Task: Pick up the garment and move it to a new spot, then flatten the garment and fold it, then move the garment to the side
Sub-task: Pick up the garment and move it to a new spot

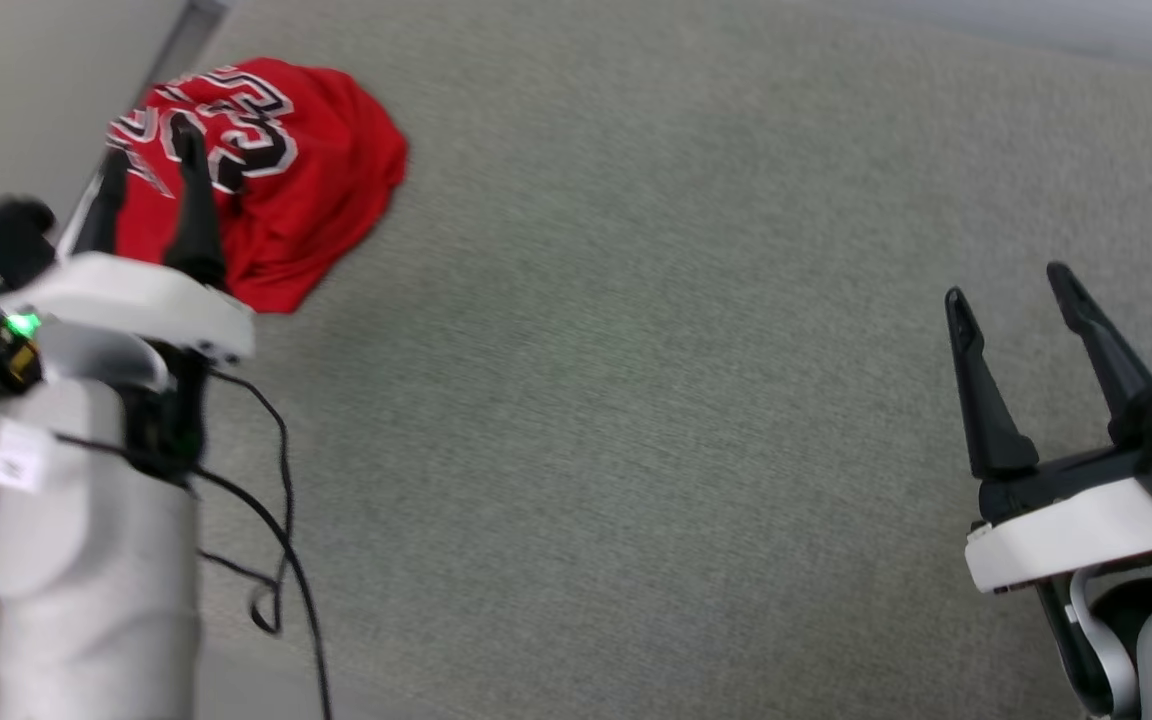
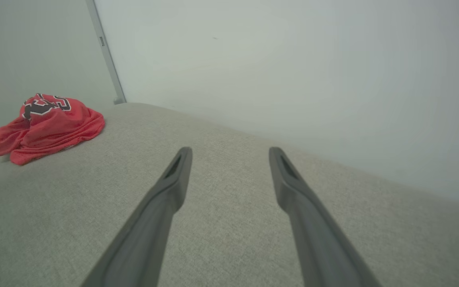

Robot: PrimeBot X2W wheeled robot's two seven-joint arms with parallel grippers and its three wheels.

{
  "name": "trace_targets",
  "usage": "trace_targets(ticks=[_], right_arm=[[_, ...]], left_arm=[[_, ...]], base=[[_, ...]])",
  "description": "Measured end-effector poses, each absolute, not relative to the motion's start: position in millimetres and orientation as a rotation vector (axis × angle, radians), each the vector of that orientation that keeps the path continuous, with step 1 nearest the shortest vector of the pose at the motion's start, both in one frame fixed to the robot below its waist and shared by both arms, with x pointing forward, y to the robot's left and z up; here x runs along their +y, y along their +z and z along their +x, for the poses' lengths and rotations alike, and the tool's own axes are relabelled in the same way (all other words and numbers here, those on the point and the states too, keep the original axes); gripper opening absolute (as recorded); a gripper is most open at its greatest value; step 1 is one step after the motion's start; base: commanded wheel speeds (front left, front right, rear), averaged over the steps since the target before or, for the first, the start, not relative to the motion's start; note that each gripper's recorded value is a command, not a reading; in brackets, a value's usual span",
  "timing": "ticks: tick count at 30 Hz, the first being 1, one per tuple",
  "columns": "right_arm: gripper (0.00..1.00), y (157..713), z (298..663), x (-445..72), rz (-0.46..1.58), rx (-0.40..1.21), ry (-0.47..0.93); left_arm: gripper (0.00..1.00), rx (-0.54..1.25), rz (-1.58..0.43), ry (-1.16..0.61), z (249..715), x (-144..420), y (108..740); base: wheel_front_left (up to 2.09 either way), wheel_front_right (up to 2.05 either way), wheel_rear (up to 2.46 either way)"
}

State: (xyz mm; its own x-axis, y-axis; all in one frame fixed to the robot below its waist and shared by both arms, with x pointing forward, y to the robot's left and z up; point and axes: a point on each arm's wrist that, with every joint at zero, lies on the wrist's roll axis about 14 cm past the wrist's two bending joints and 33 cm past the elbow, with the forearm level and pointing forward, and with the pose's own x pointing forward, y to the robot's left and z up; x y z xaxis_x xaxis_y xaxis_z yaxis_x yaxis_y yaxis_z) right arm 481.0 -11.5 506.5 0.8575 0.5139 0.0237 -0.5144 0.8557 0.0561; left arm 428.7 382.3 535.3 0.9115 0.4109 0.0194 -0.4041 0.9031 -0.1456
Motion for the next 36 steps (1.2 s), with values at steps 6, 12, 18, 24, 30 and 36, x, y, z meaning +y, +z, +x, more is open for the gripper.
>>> trace_targets(ticks=[6,12,18,24,30,36], right_arm=[[1.00,480.8,496.2,-32.9,0.067,0.031,0.481],[1.00,458.0,506.2,-52.7,0.065,0.063,0.428],[1.00,432.3,512.0,-67.5,0.061,0.112,0.391],[1.00,417.3,513.4,-80.6,0.052,0.144,0.362],[1.00,419.1,513.6,-85.2,0.045,0.142,0.351],[1.00,438.0,511.4,-85.9,0.041,0.102,0.346]], left_arm=[[1.00,0.205,-0.173,0.406,476.0,402.1,498.3],[1.00,0.480,-0.210,0.424,492.1,419.9,446.5],[1.00,0.740,-0.327,0.432,487.9,413.1,382.1],[1.00,0.912,-0.367,0.427,482.1,411.0,352.5],[0.00,0.904,-0.317,0.438,481.4,417.4,355.5],[0.00,0.654,-0.172,0.468,499.6,427.3,396.6]], base=[[0.00,0.00,0.00],[0.00,0.00,0.00],[0.00,0.00,0.00],[0.00,0.00,0.00],[0.00,0.00,0.00],[0.00,0.00,0.00]])
